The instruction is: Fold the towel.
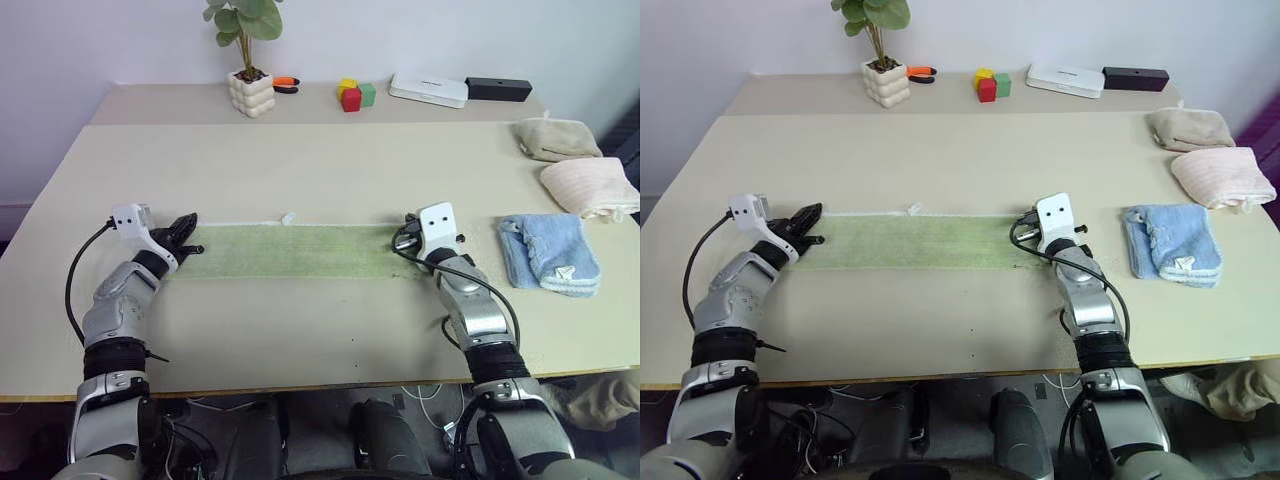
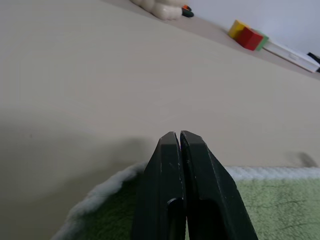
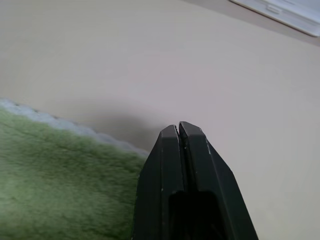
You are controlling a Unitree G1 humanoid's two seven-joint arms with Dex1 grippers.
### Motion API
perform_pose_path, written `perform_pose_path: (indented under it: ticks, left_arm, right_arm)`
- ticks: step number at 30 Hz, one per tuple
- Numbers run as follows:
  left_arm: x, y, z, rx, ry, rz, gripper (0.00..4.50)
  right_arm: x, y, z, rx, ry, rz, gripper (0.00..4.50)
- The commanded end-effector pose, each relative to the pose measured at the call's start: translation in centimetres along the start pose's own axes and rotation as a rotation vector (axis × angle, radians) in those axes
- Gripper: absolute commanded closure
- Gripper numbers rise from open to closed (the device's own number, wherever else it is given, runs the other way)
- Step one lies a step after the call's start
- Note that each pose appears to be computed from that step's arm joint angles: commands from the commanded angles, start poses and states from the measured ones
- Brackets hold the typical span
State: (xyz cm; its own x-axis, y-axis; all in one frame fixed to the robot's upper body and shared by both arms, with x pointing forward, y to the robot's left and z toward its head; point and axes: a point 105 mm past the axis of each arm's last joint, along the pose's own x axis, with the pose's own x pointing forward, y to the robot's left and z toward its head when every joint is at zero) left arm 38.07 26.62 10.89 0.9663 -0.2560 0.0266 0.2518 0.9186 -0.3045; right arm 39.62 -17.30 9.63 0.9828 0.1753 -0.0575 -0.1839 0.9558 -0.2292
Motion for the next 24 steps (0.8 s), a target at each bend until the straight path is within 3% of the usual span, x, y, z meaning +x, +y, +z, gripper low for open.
perform_pose_path:
  ticks: [1,4,10,13,19,24]
  left_arm:
    - [-0.4,-1.2,1.3,0.068,-0.012,-0.11,4.21]
    - [-0.6,-2.1,1.9,0.134,-0.012,-0.182,3.08]
    - [-1.4,-3.0,3.5,0.324,0.019,-0.339,0.02]
    - [-2.3,-4.0,4.2,0.361,0.031,-0.488,0.0]
    - [-4.7,-6.2,3.7,0.325,0.109,-0.781,0.0]
    - [-5.1,-7.0,4.0,0.328,0.113,-0.904,0.0]
  right_arm:
    - [-0.2,-0.6,1.8,0.106,-0.058,0.034,4.25]
    - [-0.6,-1.2,3.1,0.146,-0.077,0.04,3.17]
    - [-2.8,-3.5,5.1,0.367,-0.075,0.036,0.07]
    - [-4.6,-4.5,5.1,0.601,-0.04,0.013,0.02]
    - [-8.5,-3.7,5.4,0.857,-0.011,0.104,0.02]
    - [-12.4,-2.2,3.8,0.965,0.07,0.139,0.02]
